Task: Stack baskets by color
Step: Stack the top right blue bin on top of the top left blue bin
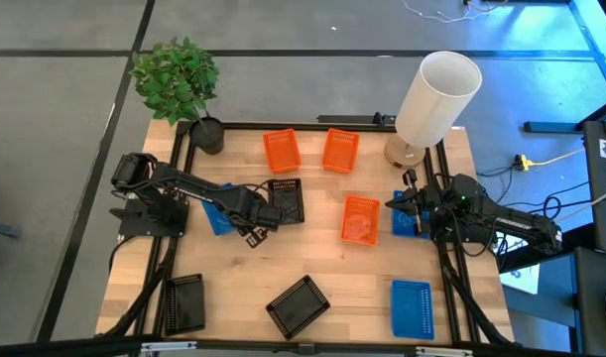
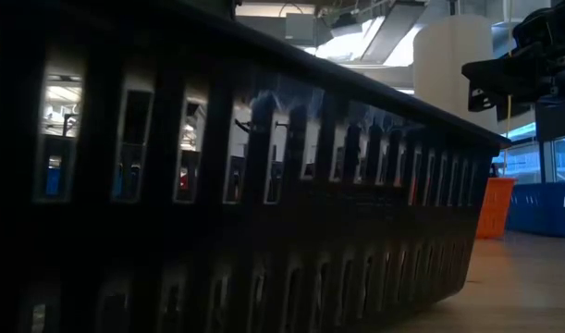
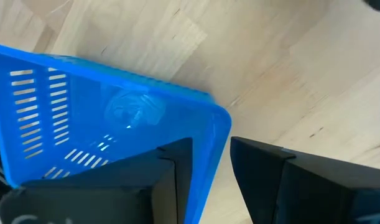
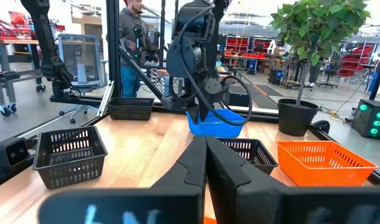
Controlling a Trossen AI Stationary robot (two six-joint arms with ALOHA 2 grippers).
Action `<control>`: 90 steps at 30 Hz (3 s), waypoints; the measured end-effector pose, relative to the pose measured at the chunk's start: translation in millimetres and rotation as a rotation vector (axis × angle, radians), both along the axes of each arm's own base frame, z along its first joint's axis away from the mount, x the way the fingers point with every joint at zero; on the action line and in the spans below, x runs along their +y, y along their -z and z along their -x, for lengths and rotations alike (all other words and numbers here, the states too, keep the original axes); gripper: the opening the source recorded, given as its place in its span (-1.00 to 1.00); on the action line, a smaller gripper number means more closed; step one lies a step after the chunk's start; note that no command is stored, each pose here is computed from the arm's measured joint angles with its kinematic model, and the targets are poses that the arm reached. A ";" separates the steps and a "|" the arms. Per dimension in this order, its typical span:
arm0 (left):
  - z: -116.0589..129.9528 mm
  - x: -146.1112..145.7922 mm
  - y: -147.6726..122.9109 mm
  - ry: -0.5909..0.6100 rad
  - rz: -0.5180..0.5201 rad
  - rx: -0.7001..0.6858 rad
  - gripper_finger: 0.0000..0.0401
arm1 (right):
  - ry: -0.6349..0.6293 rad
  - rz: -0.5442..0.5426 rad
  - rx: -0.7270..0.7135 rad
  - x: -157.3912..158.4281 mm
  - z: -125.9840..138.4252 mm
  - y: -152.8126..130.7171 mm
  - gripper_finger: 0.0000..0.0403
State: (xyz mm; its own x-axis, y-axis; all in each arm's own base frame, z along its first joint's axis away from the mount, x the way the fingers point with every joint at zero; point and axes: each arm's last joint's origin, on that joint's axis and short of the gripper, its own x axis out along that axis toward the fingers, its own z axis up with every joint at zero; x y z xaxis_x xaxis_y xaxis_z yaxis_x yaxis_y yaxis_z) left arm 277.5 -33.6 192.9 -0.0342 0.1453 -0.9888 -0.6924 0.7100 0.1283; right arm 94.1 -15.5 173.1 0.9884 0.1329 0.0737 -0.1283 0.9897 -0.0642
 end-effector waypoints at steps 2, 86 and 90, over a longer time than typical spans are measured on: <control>-0.1 -0.1 0.0 0.000 0.000 -0.001 -0.49 | -0.001 0.000 0.000 0.0 0.0 -0.1 -0.94; 3.8 3.4 -136.4 0.244 -0.117 -0.314 -1.00 | 0.107 -0.189 0.188 2.2 17.6 -38.6 -0.94; 4.0 3.5 -136.4 0.243 -0.120 -0.311 -1.00 | 0.137 -0.273 0.244 4.2 25.4 -67.1 -0.94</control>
